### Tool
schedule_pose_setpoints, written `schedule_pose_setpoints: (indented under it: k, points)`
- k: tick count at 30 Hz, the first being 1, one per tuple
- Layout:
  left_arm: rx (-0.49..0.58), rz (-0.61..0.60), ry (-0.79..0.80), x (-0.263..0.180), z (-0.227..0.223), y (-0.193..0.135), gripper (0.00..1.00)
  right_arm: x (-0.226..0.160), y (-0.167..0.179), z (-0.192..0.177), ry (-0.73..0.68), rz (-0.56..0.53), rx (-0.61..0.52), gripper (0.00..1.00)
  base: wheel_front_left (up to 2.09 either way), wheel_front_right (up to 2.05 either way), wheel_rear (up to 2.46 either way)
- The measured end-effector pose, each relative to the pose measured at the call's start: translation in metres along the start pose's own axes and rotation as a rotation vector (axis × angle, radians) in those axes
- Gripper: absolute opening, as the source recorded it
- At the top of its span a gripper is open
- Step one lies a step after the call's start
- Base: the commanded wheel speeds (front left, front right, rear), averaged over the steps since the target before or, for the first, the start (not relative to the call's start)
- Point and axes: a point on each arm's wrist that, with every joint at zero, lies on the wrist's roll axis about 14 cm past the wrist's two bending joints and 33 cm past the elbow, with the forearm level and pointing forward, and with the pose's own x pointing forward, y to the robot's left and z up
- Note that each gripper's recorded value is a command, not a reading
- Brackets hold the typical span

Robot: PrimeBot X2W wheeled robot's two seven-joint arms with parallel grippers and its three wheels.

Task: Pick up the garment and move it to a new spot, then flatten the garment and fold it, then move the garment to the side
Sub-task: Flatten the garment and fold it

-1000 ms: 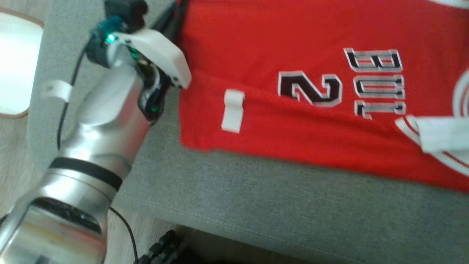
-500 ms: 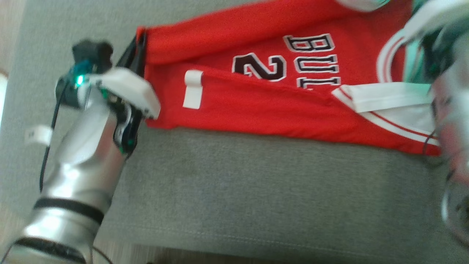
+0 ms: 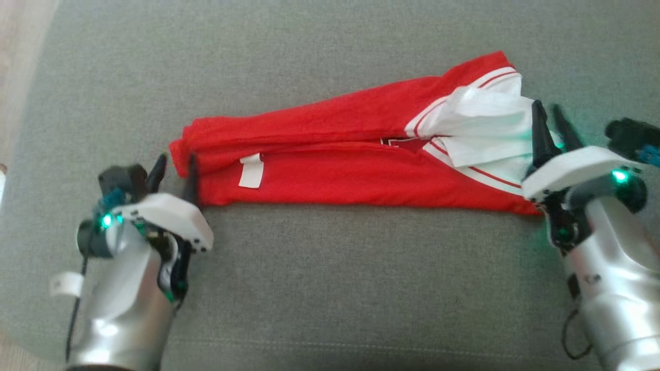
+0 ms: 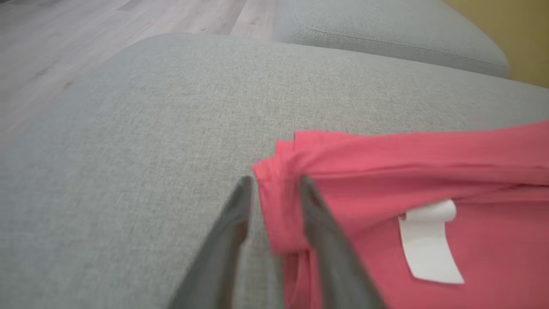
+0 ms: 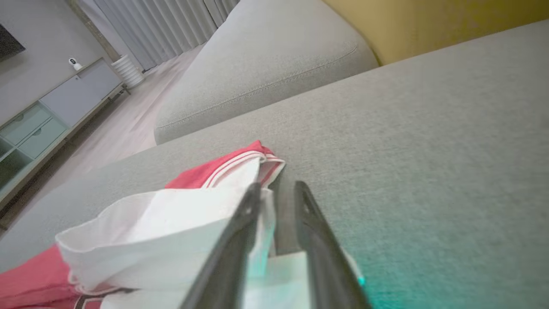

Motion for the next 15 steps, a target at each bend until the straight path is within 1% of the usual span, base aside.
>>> schedule_pose_setpoints:
  k: [4,7,9,13,15]
  points:
    - [-0.034,0.062,-0.021,-0.018,-0.004,0.005,1.00,-0.003,-0.002,0.012,-0.027,0.009,-0.008,1.00,0.00,0.00,0.00]
    - [-0.065,0.093,-0.021,-0.035,-0.013,0.007,1.00,0.000,0.004,0.009,-0.003,0.018,-0.010,1.00,0.00,0.00,0.00]
    - [-0.091,0.119,-0.019,-0.047,-0.019,0.011,1.00,0.000,0.006,-0.004,0.041,0.019,-0.018,1.00,0.00,0.00,0.00]
    - [-0.094,0.134,-0.015,-0.063,-0.026,0.014,1.00,-0.006,0.008,-0.048,0.193,0.015,-0.052,1.00,0.00,0.00,0.00]
    - [-0.093,0.144,-0.014,-0.068,-0.028,0.017,1.00,-0.005,0.013,-0.054,0.218,0.024,-0.072,1.00,0.00,0.00,0.00]
